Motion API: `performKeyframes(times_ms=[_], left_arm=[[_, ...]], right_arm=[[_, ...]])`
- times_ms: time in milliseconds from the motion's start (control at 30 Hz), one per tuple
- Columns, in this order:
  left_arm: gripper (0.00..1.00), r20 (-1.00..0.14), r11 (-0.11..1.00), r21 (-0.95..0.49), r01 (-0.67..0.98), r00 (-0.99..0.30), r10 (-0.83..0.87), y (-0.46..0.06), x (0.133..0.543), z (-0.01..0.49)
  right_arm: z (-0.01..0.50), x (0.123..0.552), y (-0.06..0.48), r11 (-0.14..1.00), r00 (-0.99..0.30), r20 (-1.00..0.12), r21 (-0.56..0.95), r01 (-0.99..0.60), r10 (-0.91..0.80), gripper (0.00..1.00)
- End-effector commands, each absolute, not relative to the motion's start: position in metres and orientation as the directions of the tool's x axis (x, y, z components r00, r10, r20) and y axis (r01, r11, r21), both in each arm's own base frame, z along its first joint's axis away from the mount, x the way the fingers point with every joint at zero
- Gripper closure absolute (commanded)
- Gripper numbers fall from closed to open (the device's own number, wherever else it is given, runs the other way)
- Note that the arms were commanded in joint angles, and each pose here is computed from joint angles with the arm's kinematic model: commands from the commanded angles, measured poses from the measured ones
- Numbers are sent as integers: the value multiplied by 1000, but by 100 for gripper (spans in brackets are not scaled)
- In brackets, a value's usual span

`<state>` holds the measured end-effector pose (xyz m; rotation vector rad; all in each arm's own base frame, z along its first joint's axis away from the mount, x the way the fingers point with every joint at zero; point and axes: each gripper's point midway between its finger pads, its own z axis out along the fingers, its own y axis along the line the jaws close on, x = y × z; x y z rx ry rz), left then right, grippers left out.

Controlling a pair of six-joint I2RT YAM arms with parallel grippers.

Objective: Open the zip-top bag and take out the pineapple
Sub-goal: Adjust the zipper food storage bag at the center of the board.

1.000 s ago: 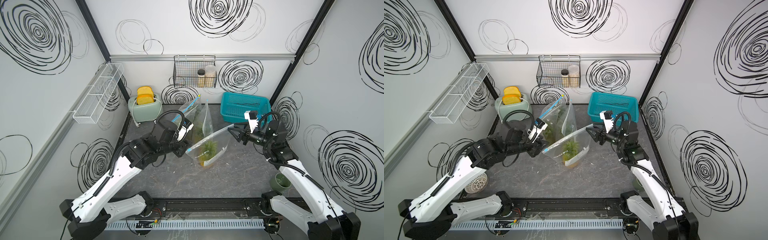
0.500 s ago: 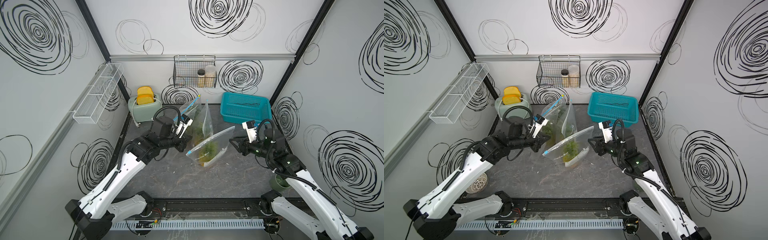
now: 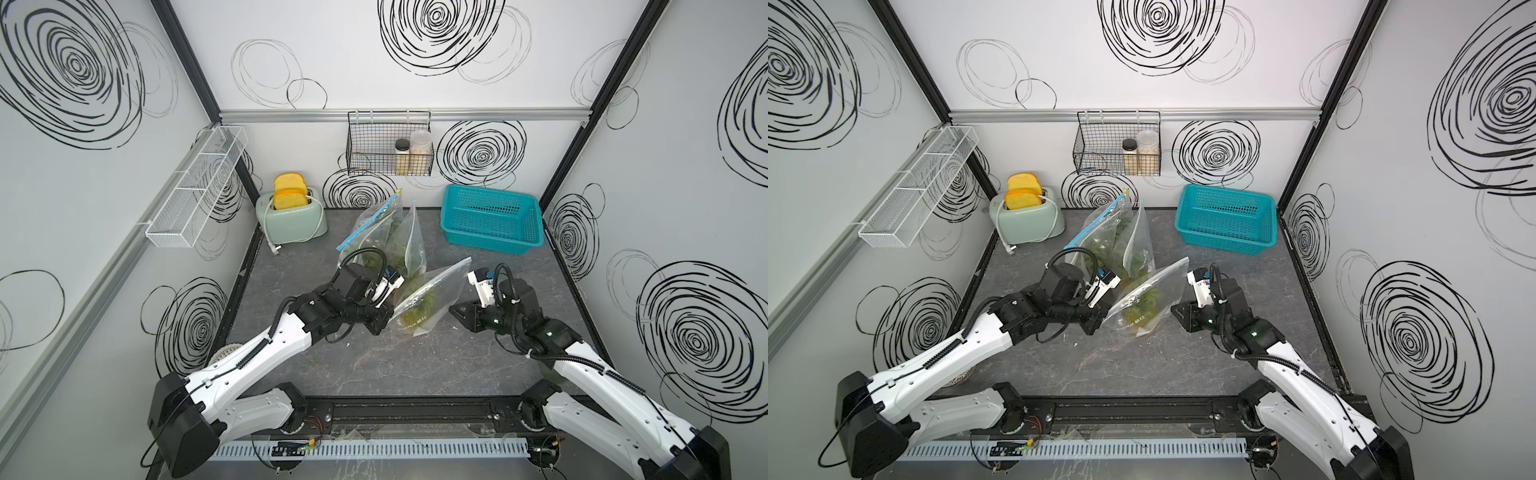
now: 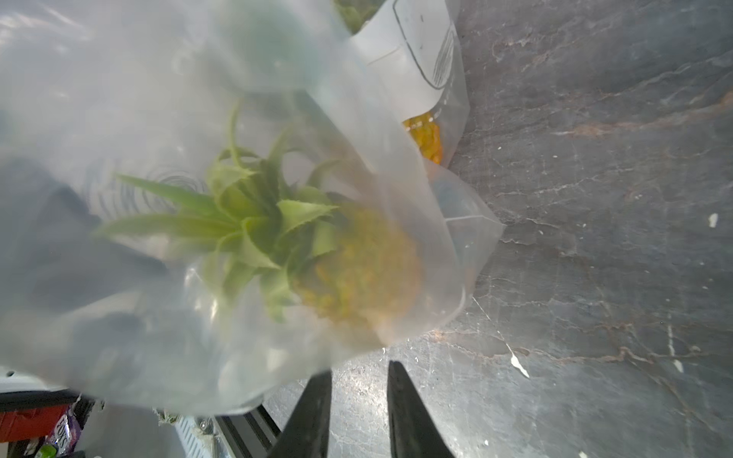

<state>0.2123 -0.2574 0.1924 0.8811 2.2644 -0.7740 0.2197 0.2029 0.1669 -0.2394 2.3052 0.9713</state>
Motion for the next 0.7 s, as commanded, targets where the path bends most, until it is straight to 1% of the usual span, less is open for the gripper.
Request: performKeyframes(times_ms=[0,100,433,567,667], left_arm=[[100,-744,598,-323,734,-587,319,-274,220,204],[100,-752,582,-341,738,-586,302,-285,215,204],[100,-757,533,-384,754,-587,286,-327,186,203],[100,-763,523,-388,758,-583,279,-337,178,208],[99,-766,551,-363,751,-578,282,-335,179,211]], right_arm=[[187,238,219,653,-748,-650,626,-426,135,72],[189,251,227,638,-741,-657,632,-440,139,72],[186,281,262,545,-796,-604,685,-484,53,70],[193,293,262,547,-783,-620,673,-498,50,65],[198,303,248,592,-771,-633,646,-482,64,58]])
